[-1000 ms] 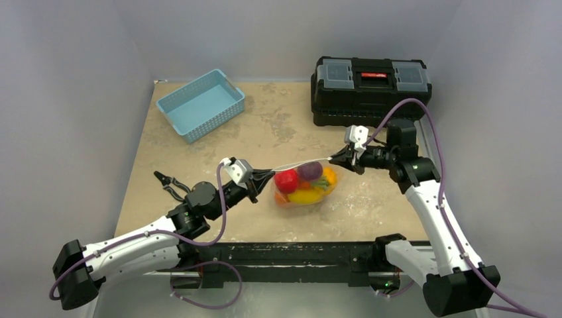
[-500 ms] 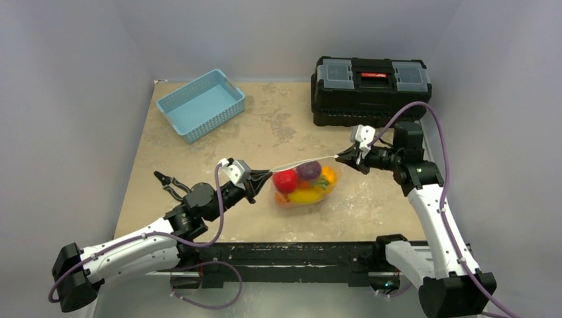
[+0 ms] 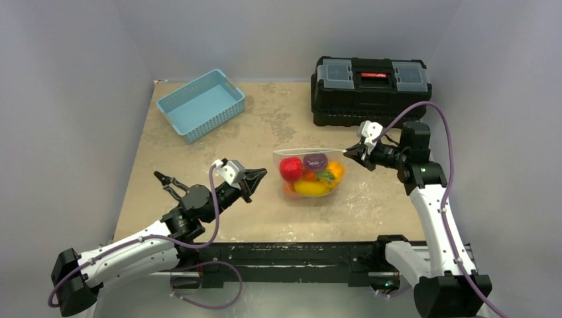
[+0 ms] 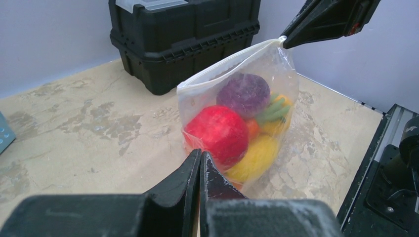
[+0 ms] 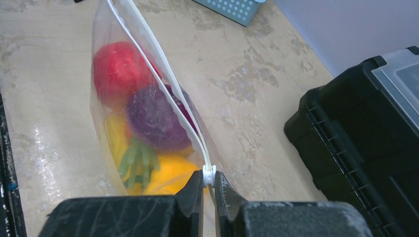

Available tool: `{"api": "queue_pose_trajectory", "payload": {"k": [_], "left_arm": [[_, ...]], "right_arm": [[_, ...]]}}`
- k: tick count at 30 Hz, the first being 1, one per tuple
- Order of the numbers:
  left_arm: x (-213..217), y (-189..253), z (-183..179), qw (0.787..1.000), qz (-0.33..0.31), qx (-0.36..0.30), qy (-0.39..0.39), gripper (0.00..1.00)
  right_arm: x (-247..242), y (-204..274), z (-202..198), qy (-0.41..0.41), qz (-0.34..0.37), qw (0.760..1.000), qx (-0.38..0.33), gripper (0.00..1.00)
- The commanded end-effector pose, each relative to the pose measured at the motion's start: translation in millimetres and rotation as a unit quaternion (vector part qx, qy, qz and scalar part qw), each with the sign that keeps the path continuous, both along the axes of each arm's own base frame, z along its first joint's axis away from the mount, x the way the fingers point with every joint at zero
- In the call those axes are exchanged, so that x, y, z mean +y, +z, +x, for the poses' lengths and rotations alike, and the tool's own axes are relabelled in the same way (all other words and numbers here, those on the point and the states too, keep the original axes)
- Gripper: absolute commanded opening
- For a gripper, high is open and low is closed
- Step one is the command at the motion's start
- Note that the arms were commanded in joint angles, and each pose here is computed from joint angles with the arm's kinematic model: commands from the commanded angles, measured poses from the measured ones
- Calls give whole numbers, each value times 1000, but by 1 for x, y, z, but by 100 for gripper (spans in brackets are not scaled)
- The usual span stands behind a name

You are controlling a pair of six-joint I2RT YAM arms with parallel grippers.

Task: Open the zip-top bag and remove the fake food
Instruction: Unzip the zipper food storage bag at the center of the board.

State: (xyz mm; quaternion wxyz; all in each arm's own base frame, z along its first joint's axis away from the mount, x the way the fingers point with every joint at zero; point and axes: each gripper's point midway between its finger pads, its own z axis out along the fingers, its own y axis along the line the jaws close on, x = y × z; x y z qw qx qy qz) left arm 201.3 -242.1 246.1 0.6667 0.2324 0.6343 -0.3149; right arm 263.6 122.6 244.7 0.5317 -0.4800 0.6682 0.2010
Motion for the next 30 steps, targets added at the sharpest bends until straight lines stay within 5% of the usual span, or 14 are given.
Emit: {"api": "queue_pose_trajectory", "payload": {"k": [1,5,7,11,13,24,30], "left_arm": [[5,7,3,1000,-14,-7,10,0],[-8,17,-12,998,-17,-40,-47,2],[-12,20,-16,996,14,-57,-67,24],[-15,32,-23,980,116,-114,-112,83],[-16,40,-21,968,167,-141,-128,95],[-60,43,-5,910,287,-112,-279,87],[-84,22,18,899,316,-68,-295,79]], "right_arm": [[-4,7,5,-8,-1,1000,-22,0],[-2,5,3,0,1,1000,-18,0],[-1,4,1,5,3,1000,-17,0],[2,4,-2,17,7,1000,-15,0],[3,3,-4,23,7,1000,-15,0],[2,0,-9,32,-5,999,-17,1],[3,-1,-10,33,-5,999,-17,1]]}}
